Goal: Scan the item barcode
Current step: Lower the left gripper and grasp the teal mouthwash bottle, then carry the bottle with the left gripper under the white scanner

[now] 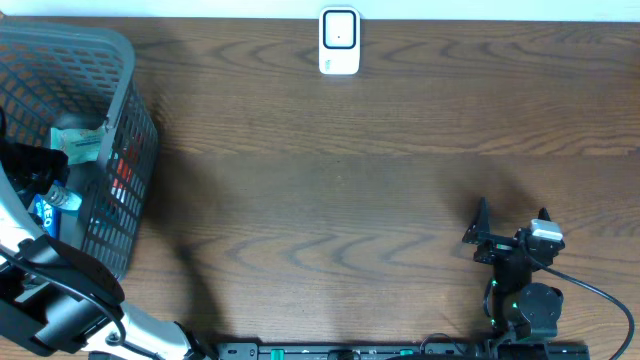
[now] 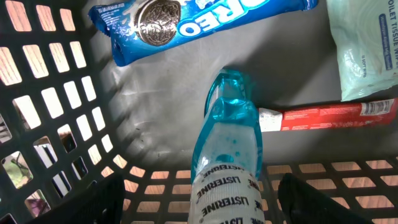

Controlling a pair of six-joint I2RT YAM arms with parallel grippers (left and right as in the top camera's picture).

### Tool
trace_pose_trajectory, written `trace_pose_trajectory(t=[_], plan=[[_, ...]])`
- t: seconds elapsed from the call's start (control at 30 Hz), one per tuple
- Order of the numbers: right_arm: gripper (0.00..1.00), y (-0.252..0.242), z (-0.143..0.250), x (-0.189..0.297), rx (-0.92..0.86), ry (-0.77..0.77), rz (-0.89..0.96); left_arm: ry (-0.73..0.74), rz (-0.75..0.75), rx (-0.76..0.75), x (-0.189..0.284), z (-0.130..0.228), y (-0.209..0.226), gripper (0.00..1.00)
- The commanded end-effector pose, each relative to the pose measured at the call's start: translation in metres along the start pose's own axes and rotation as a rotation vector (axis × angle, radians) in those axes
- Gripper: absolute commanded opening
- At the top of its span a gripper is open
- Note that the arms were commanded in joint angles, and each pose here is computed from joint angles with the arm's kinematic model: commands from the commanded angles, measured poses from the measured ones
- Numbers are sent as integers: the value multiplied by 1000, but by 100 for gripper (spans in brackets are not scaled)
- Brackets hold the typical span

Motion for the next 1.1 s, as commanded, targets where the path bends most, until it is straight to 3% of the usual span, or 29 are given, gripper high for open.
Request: trace_pose_trajectory(t=[0.0, 0.27, 0.3, 0.43, 0.63, 0.83, 1.07], plan=[[99, -4, 0, 0, 13, 0, 19, 57, -25, -15, -16, 2, -1, 80], [99, -4, 0, 0, 13, 0, 19, 83, -39, -20, -38, 6, -2, 79], [99, -4, 0, 0, 13, 0, 19, 82, -38, -22, -38, 6, -2, 75], [99, -4, 0, 0, 13, 0, 19, 73, -33, -26, -38, 4, -3, 43], [99, -4, 0, 0, 13, 0, 19, 57, -25, -41, -38, 1, -5, 25], [99, -4, 0, 0, 13, 0, 19, 33, -11, -45, -29, -3, -6, 24], [99, -4, 0, 0, 13, 0, 19, -73, 43, -46, 19, -12, -6, 23]])
Point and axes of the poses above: each gripper's point midway between its finger pads, its own x axis back along the fingers, its own y axis along the line the jaws close on, z = x × y, the point moved 6 cm from there along x, back along the fingers, and after that the axes turned 9 degrees about -x, right-handed, at the moved point
